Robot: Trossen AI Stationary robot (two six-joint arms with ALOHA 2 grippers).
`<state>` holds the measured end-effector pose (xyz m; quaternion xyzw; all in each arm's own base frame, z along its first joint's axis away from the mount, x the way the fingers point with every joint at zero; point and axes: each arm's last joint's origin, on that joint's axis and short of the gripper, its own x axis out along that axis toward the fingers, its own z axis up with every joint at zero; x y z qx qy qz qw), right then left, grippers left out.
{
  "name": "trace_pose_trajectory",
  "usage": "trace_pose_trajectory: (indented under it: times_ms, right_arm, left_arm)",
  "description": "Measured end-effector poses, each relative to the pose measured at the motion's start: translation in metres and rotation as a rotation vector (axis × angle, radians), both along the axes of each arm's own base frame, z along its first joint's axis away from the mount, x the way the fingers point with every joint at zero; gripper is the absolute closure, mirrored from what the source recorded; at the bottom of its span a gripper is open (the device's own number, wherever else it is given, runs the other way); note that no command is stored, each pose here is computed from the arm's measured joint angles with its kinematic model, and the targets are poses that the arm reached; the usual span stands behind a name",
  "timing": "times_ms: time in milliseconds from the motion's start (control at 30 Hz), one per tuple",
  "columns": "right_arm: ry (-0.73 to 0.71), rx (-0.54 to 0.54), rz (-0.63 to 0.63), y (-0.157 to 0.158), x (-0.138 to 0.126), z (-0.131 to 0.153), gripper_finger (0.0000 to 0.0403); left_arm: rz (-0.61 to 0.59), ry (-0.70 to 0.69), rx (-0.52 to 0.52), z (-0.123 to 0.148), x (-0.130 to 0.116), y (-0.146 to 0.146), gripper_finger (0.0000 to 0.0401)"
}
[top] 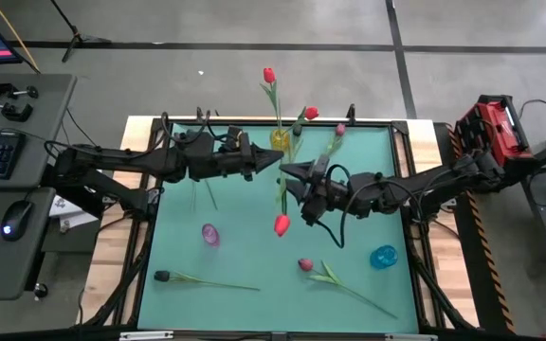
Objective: Sort flowers into vase by color
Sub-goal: Put the red tulip into the yellow vase
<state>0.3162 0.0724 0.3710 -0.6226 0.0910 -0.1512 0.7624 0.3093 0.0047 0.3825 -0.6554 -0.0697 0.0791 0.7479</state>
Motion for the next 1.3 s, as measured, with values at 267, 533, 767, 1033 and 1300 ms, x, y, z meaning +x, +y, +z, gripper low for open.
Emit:
trace_pose_trajectory:
  times_ms: [267, 533, 767, 1033, 1300]
  right_arm:
    - [-0.005, 0.002, -0.002, -0.001, 0.000, 0.000, 0.0285]
    - [-0.015, 0.021, -0.002, -0.001, 0.000, 0.001, 0.0390]
    - [-0.042, 0.058, -0.026, -0.002, 0.000, 0.002, 0.0396]
    - [-0.097, 0.109, -0.081, -0.006, -0.011, 0.014, 0.0400]
    - [-0.268, 0.330, -0.143, -0.019, -0.040, 0.040, 0.0402]
  left_arm:
    - [0.002, 0.007, 0.035, 0.000, 0.000, 0.000, 0.0401]
    - [0.003, 0.018, 0.058, -0.001, 0.000, 0.000, 0.0401]
    - [0.000, 0.062, 0.179, -0.002, 0.000, 0.000, 0.0380]
    - [-0.071, 0.109, 0.293, -0.002, -0.005, 0.003, 0.0290]
    - [-0.146, 0.308, 0.516, 0.004, -0.046, 0.022, 0.0233]
